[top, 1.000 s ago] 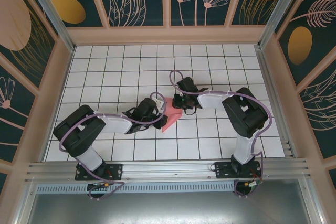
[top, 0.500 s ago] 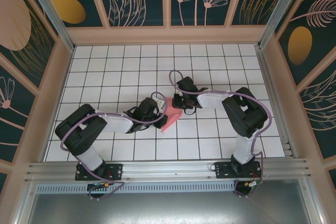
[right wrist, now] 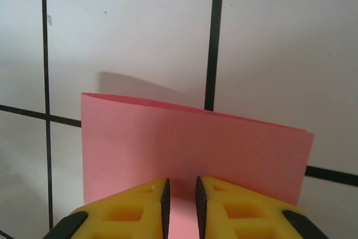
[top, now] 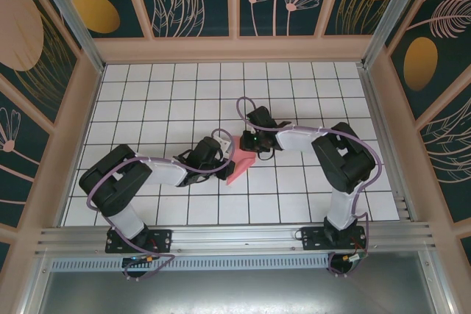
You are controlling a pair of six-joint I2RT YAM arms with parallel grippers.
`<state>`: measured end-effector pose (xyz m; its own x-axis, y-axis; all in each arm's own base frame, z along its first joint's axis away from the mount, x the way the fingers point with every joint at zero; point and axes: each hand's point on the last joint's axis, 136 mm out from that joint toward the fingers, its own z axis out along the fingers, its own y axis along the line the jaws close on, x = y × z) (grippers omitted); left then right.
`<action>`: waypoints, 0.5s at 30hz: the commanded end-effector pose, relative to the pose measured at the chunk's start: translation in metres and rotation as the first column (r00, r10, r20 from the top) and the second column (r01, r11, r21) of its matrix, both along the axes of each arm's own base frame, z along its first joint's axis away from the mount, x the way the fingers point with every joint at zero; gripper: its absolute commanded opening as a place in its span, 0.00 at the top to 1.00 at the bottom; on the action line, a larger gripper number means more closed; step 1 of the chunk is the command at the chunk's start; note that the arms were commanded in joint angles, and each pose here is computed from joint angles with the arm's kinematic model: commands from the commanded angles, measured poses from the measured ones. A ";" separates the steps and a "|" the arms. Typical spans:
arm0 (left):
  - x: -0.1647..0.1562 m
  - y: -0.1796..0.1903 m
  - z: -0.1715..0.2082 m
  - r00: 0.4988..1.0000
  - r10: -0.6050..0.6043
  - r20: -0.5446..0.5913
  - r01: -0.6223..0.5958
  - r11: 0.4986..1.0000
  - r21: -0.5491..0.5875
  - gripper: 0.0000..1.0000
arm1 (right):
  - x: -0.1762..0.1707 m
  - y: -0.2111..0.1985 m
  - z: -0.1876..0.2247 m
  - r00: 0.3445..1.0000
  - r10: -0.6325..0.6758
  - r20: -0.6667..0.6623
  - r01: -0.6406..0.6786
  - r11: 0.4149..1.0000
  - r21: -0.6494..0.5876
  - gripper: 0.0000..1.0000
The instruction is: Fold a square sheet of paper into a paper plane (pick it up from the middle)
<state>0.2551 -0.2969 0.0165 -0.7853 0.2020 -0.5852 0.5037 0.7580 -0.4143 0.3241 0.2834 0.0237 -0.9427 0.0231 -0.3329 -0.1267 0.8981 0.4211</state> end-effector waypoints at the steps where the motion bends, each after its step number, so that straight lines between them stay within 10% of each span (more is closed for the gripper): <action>1: -0.010 0.003 -0.020 0.997 0.001 -0.078 -0.001 1.000 0.002 0.84 | 0.006 -0.012 0.045 0.996 -0.052 0.074 0.051 0.998 0.025 0.74; 15: -0.011 -0.009 -0.022 0.988 0.032 -0.153 -0.044 0.996 -0.078 0.84 | -0.076 -0.031 0.087 0.980 -0.197 0.021 0.168 0.884 0.437 0.82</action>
<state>0.2597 -0.3064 0.0172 -0.8298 0.1050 -0.5481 0.4352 0.7365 -0.5179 0.2675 0.2341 0.1104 -0.8567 0.3177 -0.4063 -0.0408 0.7435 0.6674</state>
